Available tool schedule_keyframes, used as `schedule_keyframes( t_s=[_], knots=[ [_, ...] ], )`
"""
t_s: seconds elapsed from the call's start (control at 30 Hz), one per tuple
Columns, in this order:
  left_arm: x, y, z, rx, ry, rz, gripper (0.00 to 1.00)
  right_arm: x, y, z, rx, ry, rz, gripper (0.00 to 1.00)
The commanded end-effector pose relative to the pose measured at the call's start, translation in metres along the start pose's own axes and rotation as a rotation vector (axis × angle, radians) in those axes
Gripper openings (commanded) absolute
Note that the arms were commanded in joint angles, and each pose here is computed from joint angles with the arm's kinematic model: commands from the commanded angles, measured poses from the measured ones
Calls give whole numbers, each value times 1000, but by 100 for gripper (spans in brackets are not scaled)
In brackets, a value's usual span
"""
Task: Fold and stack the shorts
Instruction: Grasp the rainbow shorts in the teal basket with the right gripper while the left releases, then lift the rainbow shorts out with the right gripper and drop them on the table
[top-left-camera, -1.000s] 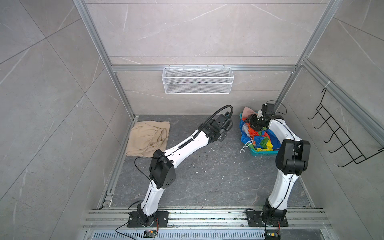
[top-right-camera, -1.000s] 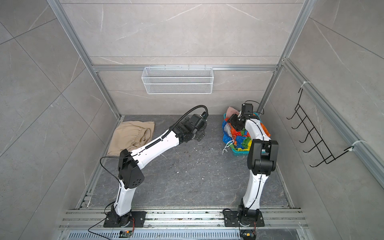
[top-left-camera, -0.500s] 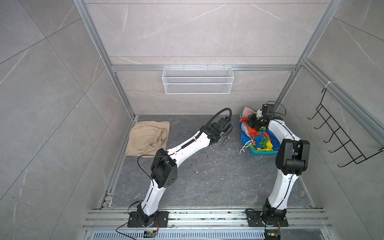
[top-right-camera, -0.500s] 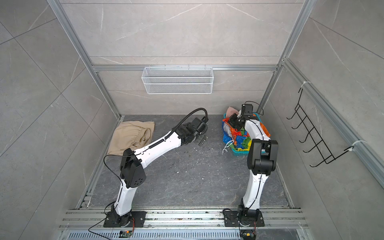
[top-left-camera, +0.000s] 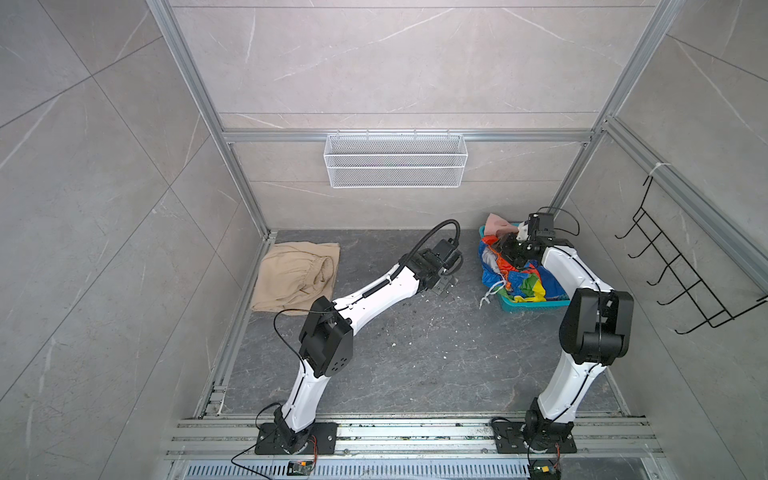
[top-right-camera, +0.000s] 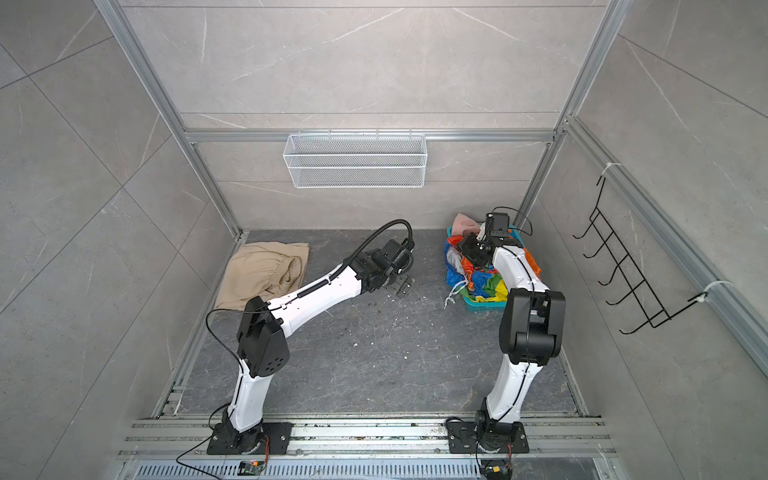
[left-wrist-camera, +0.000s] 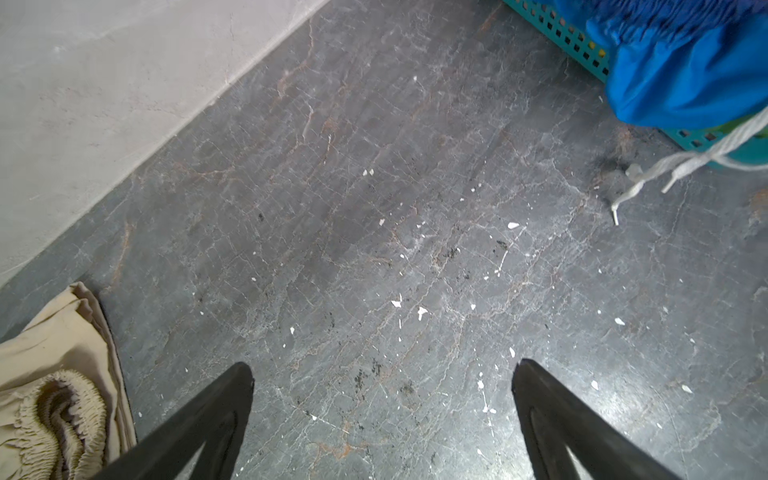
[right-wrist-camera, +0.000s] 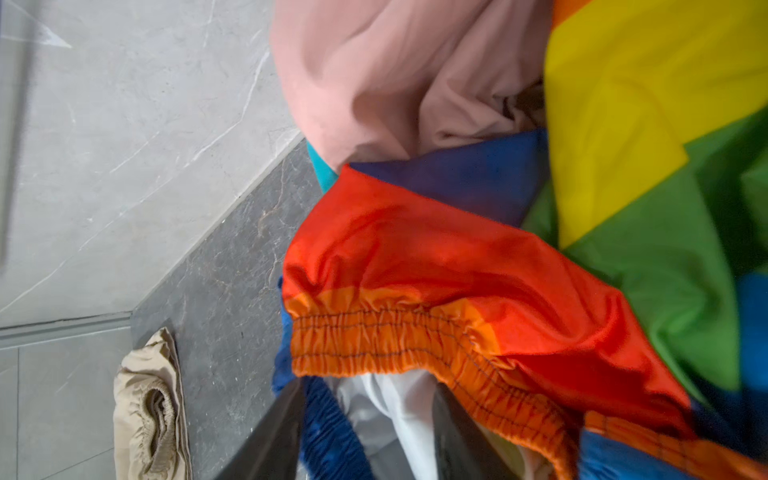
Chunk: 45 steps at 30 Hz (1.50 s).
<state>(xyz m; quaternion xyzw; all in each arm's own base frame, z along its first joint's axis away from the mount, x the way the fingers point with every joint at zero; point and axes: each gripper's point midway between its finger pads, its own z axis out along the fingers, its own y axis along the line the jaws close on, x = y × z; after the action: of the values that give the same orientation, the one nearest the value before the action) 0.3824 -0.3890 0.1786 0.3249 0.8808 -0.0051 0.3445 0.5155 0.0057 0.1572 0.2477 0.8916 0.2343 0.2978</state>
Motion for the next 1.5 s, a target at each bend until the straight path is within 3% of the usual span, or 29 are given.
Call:
schedule_keyframes(
  t_s=[0.0, 0.2, 0.5, 0.83, 0.93, 1.03, 1.2, 1.47],
  knots=[
    [-17, 7, -27, 17, -65, -45, 100, 13, 2, -3, -5, 24, 10, 63],
    [-18, 5, -26, 28, -65, -53, 100, 18, 37, 4, -196, 44, 170, 71],
    [-8, 4, -24, 25, -38, -48, 100, 2, 49, 17, -222, -5, 259, 71],
    [-7, 2, -21, 35, -30, -45, 100, -13, 42, 40, -202, -36, 310, 63],
    [-7, 2, -22, 33, -28, -44, 100, -20, 44, 48, -202, -37, 317, 52],
    [-6, 4, -23, 28, -24, -40, 100, -28, 48, 47, -214, -45, 312, 27],
    [-8, 13, -28, 29, -30, -66, 100, -47, 63, 7, -234, -113, 258, 1],
    [-23, 46, -57, 53, -90, -177, 100, -96, 105, -125, -325, -307, 137, 0]
  ],
)
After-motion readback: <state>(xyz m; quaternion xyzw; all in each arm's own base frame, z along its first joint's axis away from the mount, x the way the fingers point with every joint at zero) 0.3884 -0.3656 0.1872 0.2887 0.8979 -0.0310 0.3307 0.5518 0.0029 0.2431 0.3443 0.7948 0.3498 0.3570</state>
